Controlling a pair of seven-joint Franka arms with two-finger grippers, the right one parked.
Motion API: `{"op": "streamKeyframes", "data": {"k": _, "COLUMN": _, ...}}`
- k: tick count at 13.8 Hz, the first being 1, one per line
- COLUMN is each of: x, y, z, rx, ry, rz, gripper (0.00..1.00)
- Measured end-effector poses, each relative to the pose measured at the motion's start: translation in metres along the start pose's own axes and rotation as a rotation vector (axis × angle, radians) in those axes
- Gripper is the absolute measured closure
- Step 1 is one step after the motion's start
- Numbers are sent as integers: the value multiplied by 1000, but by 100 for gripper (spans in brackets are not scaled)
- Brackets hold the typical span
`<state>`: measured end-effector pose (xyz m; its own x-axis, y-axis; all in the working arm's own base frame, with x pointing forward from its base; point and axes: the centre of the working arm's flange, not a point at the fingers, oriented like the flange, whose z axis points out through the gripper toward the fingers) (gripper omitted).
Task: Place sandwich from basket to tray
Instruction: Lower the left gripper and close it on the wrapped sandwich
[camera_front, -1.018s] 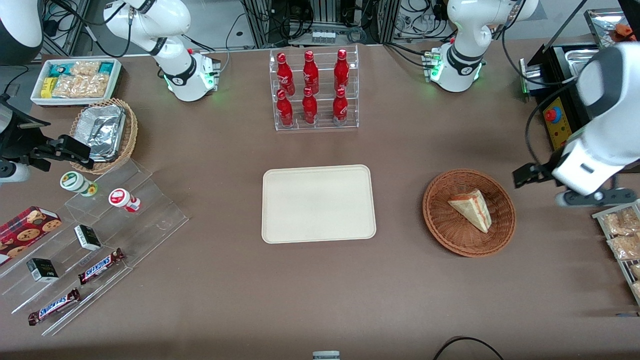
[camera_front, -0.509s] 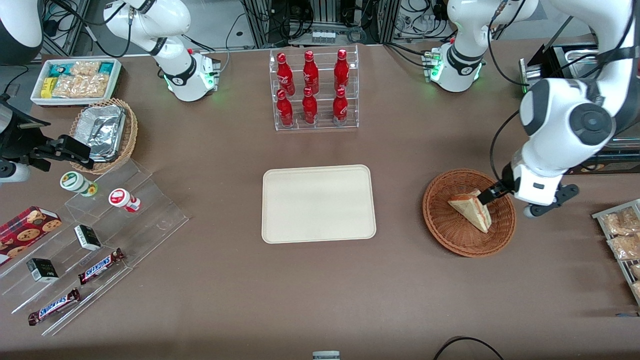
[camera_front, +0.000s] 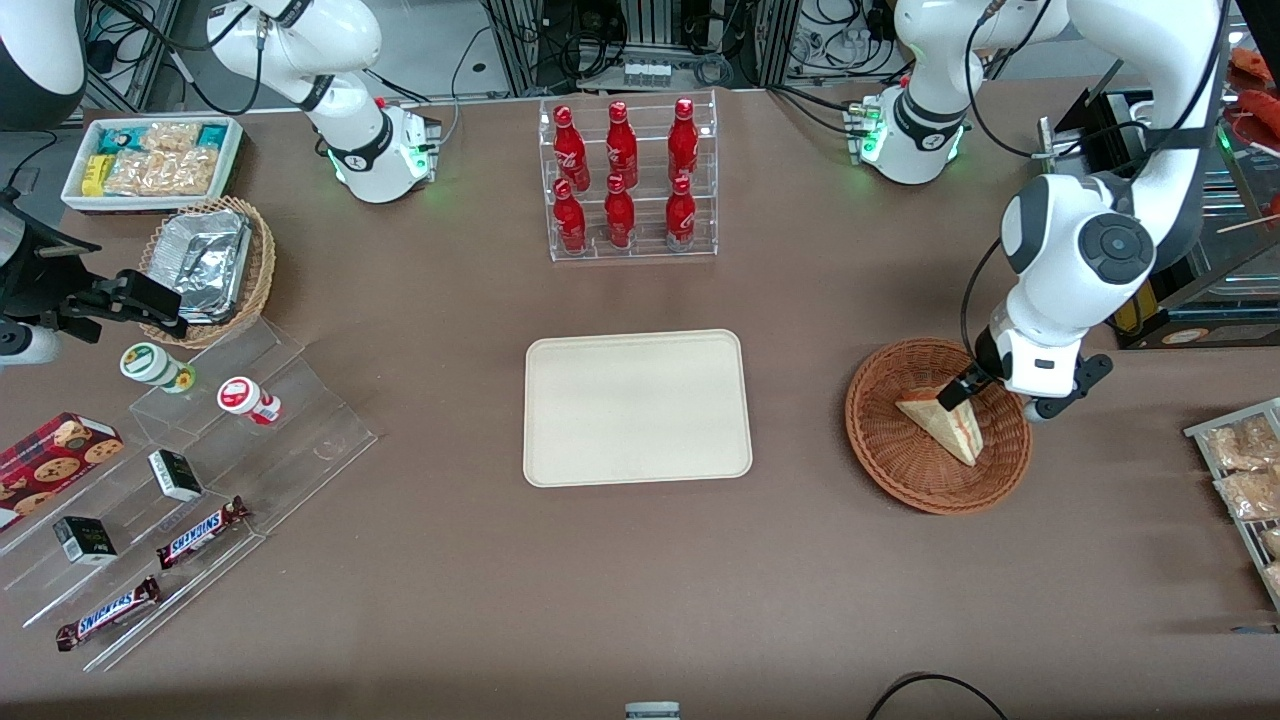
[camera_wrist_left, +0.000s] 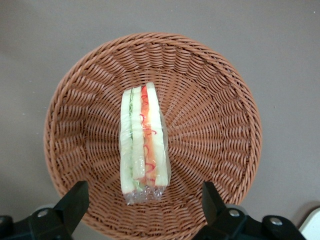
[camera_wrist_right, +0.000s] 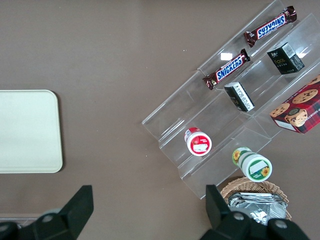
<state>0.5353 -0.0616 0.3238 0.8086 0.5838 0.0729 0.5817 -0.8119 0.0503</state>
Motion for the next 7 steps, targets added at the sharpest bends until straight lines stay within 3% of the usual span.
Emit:
{"op": "streamKeyframes", "data": {"k": 4, "x": -6, "y": -3, "z": 44, "rx": -33, "ry": 14, "rz": -59, "gripper": 0}}
{"op": "streamKeyframes", "data": {"k": 7, "x": -7, "y": -4, "z": 68, "rx": -27, "ry": -2, "rz": -70, "gripper": 4}}
